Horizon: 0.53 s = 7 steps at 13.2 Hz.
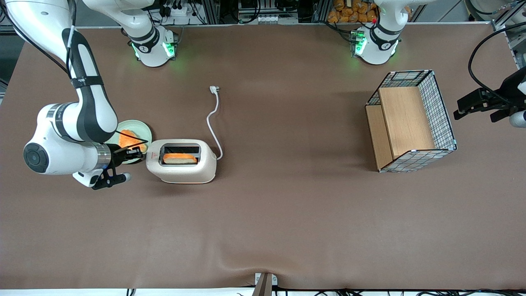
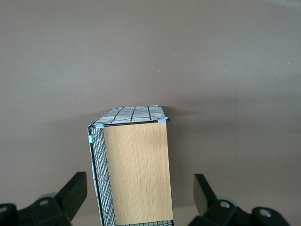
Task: Press toaster button with right arm
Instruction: 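Lower the right gripper onto the toaster's lever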
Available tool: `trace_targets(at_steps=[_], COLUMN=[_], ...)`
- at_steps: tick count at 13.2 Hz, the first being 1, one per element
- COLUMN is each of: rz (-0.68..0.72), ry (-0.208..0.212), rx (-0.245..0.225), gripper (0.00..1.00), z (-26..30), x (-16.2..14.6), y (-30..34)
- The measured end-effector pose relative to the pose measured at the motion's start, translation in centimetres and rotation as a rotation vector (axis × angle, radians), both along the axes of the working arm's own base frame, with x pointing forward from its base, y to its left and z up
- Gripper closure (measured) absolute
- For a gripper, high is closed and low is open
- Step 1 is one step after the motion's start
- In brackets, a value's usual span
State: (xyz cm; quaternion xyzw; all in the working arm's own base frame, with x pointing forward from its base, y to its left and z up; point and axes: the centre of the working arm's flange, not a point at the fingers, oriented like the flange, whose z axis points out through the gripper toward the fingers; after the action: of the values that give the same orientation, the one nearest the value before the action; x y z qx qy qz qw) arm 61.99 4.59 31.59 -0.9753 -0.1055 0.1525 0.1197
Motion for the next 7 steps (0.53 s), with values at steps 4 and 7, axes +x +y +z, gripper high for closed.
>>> trace_targets(at_steps=[4, 7], rz=[-0.032, -0.047], ry=[0.021, 0.035], rx=[0.041, 0.071], gripper=[0.99, 0.99], z=[-1.2, -2.4], x=[0.0, 0.0], y=[-0.5, -1.2])
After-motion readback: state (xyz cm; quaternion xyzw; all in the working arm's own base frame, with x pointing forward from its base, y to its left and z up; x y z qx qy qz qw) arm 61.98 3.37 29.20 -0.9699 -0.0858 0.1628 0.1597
